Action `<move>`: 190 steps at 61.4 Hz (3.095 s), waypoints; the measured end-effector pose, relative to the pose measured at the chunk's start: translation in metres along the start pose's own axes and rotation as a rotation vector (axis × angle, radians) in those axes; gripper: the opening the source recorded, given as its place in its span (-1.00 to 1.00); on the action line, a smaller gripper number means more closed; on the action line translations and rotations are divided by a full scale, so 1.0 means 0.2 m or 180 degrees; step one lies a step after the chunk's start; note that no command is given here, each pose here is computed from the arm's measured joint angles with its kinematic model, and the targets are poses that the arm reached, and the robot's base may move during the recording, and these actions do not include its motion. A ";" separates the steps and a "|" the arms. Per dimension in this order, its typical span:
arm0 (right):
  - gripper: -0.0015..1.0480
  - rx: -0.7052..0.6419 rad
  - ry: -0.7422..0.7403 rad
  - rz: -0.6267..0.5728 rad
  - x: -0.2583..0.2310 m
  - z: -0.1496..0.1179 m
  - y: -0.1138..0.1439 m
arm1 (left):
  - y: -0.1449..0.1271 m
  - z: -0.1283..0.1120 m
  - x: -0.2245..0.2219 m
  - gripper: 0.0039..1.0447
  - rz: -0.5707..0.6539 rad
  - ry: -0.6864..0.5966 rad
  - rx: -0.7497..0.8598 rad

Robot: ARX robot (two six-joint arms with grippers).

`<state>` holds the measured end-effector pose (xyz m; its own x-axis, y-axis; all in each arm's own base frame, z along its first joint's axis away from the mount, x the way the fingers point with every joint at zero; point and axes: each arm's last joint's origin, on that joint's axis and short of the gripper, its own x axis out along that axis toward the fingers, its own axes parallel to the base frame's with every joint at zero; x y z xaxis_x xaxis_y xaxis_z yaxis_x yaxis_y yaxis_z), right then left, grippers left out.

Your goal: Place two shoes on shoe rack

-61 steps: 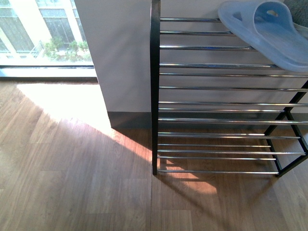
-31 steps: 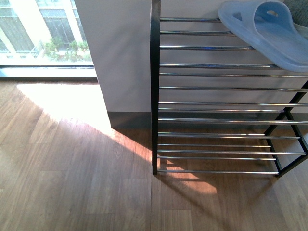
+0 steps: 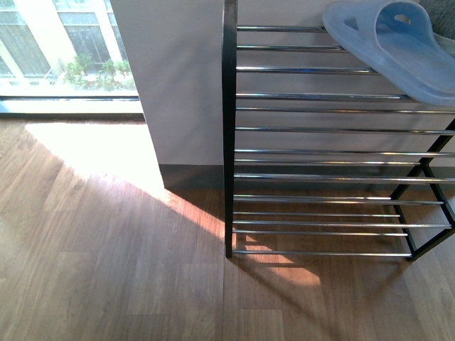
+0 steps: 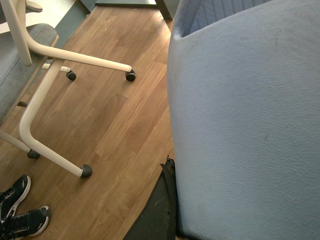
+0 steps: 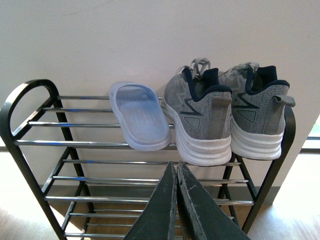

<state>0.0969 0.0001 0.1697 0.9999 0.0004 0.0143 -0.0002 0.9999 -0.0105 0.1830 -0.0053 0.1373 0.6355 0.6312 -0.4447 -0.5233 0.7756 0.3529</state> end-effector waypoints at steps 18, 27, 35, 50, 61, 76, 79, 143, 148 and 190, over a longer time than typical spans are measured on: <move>0.11 0.0001 -0.0004 -0.0002 0.00 0.00 0.00 | -0.05 0.01 -0.03 -0.97 -0.0029 -0.0750 -0.0426; 0.54 0.0001 -0.0005 0.0002 0.00 0.00 0.00 | -0.21 0.32 -0.15 -0.97 -0.0771 -0.1106 -0.0920; 0.84 0.0004 -0.0005 0.0004 0.00 0.00 0.00 | -0.44 0.58 -0.24 -0.97 -0.1549 -0.1219 -0.1070; 0.82 0.0004 -0.0005 0.0002 0.00 0.00 0.00 | -0.93 0.88 -0.33 -0.97 -0.2511 -0.0950 -0.1069; 0.82 0.0004 -0.0005 0.0002 0.00 0.00 0.00 | -1.25 0.91 -0.34 -0.97 -0.2758 -0.0417 -0.1046; 0.82 0.0004 -0.0005 0.0002 0.00 0.00 0.00 | -1.53 0.87 -0.30 -0.97 -0.2798 0.0014 -0.0712; 0.82 0.0004 -0.0005 0.0002 0.00 0.00 0.00 | -1.55 0.87 -0.29 -0.97 -0.2718 0.0054 -0.0607; 0.82 0.0004 -0.0005 0.0004 0.00 0.00 0.00 | -1.40 1.09 -0.40 0.82 -0.2845 -0.0381 -0.0330; 0.82 0.0004 -0.0005 0.0002 0.00 0.00 0.00 | -1.20 1.15 -0.43 0.83 -0.2576 -0.0859 -0.0475; 0.82 0.0004 -0.0005 0.0004 0.00 0.00 0.00 | -0.07 0.37 -0.15 -0.98 -0.2117 -0.1829 -0.0666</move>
<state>0.0968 0.0001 0.1698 0.9999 0.0015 0.0158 -0.0014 1.0000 -0.0093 0.2125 -0.0345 0.2062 1.0000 0.0034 -0.0039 -0.0035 0.9999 -0.0120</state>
